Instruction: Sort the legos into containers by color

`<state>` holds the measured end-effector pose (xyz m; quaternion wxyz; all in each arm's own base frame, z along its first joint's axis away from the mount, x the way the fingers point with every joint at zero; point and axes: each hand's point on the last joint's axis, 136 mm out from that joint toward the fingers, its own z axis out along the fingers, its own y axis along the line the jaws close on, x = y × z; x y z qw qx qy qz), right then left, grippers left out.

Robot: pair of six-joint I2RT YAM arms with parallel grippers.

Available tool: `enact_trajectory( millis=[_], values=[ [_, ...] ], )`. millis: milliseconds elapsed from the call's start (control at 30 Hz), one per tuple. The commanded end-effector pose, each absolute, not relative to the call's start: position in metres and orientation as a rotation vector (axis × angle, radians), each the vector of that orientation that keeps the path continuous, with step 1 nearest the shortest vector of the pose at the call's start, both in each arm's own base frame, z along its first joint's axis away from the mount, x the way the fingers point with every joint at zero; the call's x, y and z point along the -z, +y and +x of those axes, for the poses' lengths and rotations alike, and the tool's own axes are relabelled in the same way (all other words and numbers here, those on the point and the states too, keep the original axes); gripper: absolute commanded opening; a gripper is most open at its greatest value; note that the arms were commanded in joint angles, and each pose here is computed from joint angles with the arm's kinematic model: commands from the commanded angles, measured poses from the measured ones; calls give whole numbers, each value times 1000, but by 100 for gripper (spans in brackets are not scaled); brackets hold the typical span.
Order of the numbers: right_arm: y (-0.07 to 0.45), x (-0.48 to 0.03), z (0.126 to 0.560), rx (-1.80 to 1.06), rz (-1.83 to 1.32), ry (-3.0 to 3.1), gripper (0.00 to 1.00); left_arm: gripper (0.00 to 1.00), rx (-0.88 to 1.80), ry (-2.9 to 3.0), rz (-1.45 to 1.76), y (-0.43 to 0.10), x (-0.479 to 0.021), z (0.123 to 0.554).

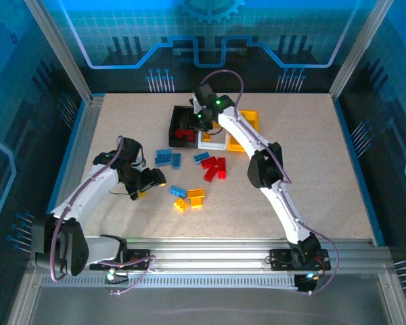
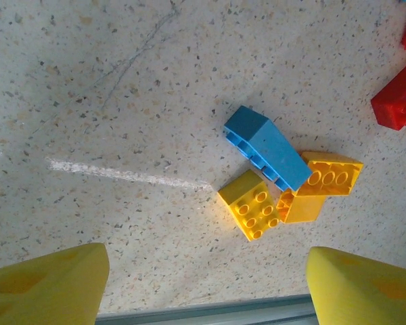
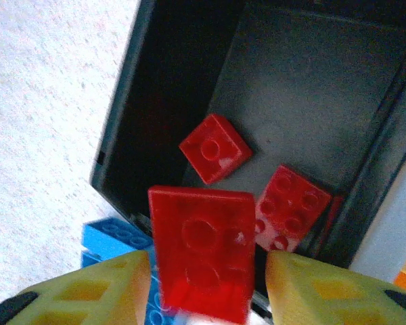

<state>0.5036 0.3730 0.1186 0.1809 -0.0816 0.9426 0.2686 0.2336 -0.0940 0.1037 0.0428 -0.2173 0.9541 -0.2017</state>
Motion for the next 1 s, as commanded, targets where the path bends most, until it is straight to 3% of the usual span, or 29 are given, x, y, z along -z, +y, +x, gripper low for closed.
enact_trajectory(
  millis=[0, 200, 433, 633, 967],
  values=[
    [381, -147, 515, -830, -200, 2574, 57, 78, 640, 2925, -652, -98, -102, 240],
    [365, -172, 490, -761, -242, 2616, 59, 78, 628, 2943, -603, -106, -94, 265],
    [298, -154, 398, -366, -325, 2865, 59, 78, 623, 2978, -527, -130, -85, 270],
    [259, -128, 333, -273, -306, 2953, 60, 78, 649, 2988, -567, -137, -74, 262],
    [253, -72, 325, -214, -300, 3034, 57, 78, 620, 3027, -554, -133, -69, 248]
  ],
)
